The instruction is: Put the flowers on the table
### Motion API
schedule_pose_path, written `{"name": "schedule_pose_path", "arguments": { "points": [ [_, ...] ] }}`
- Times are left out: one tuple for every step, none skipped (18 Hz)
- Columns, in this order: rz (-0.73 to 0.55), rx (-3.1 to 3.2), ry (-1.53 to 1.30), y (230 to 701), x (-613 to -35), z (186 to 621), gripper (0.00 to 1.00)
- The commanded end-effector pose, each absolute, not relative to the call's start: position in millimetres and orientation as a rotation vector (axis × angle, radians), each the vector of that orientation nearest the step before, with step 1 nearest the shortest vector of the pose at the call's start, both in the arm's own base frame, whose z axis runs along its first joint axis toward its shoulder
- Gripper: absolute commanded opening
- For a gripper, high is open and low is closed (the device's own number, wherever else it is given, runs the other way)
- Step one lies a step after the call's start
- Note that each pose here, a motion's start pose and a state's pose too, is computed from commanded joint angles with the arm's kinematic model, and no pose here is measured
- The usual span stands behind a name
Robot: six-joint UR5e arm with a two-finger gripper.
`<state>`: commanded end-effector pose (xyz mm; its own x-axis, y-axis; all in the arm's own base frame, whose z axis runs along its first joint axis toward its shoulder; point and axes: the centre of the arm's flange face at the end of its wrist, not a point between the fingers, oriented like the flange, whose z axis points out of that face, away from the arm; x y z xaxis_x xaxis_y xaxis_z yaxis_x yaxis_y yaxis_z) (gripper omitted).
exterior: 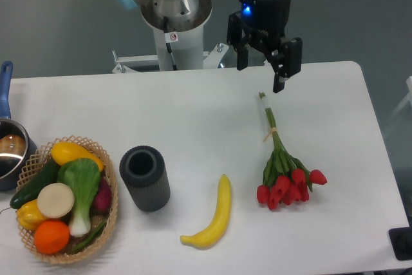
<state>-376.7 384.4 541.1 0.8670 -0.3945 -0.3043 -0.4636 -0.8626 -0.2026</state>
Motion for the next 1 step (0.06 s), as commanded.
{"name": "schedule_pose_path", "arguments": {
  "points": [
    [0.37, -2.77, 0.645, 384.5, -376.8, 541.3, 1.0]
  ]
}}
